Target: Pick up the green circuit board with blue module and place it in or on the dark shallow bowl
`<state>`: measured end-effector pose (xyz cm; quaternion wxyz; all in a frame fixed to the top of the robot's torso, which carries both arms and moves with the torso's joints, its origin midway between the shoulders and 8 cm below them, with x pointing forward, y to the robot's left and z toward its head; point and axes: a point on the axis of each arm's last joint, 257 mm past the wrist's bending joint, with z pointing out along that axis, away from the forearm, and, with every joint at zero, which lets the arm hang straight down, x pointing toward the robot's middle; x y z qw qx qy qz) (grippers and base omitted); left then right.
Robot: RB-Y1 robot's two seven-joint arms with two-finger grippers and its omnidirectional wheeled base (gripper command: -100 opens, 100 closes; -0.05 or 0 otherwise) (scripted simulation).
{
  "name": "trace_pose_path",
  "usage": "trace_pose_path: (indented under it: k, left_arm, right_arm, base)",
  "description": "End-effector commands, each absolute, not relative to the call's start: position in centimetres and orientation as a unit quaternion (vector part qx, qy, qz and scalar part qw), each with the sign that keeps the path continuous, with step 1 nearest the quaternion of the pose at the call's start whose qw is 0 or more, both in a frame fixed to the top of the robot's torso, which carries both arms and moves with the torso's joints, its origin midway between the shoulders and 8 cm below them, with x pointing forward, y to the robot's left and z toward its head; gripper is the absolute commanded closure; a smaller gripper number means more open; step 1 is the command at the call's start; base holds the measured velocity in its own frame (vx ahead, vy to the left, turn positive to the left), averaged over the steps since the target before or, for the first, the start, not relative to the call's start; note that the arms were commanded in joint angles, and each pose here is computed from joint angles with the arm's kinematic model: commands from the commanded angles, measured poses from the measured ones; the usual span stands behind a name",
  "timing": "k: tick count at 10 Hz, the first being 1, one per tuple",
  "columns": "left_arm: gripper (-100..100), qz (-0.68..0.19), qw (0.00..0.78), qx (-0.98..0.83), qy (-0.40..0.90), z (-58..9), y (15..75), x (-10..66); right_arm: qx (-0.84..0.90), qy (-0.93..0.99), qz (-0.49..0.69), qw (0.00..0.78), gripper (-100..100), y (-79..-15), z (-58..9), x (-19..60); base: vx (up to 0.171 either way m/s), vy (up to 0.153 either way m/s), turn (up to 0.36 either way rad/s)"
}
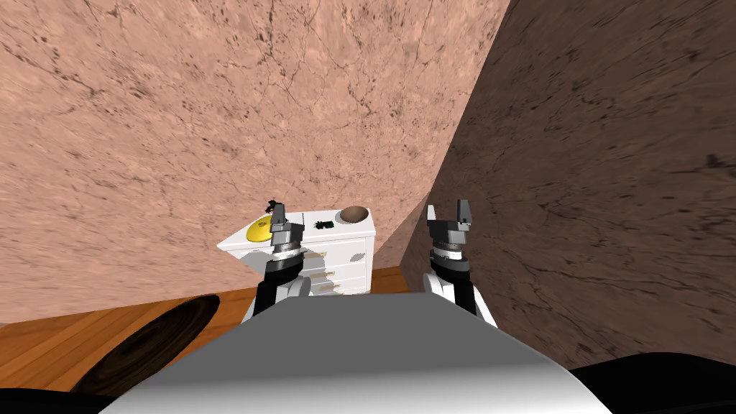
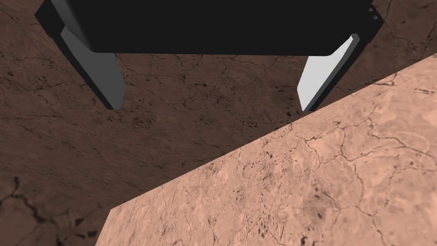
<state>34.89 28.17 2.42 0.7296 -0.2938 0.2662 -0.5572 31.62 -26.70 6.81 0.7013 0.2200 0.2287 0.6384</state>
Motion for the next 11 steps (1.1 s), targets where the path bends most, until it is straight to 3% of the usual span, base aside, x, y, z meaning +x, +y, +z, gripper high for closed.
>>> trace_pose_path:
  k: [1,11]
  left_arm:
    - [-100,-0.558,0.724,-0.286,0.287,2.2,27.7,35.5]
    - [-100,-0.545,0.682,-0.292,0.391,0.0,26.0,40.9]
  right_arm:
    - [0.22,0.229,0.638,0.701,0,-26.7,6.8,31.6]
    - [0.22,0.229,0.638,0.701,0,-26.7,6.8,31.6]
  base:
    - [-0.034,0.013,0.034]
    - [-0.079,0.036,0.048]
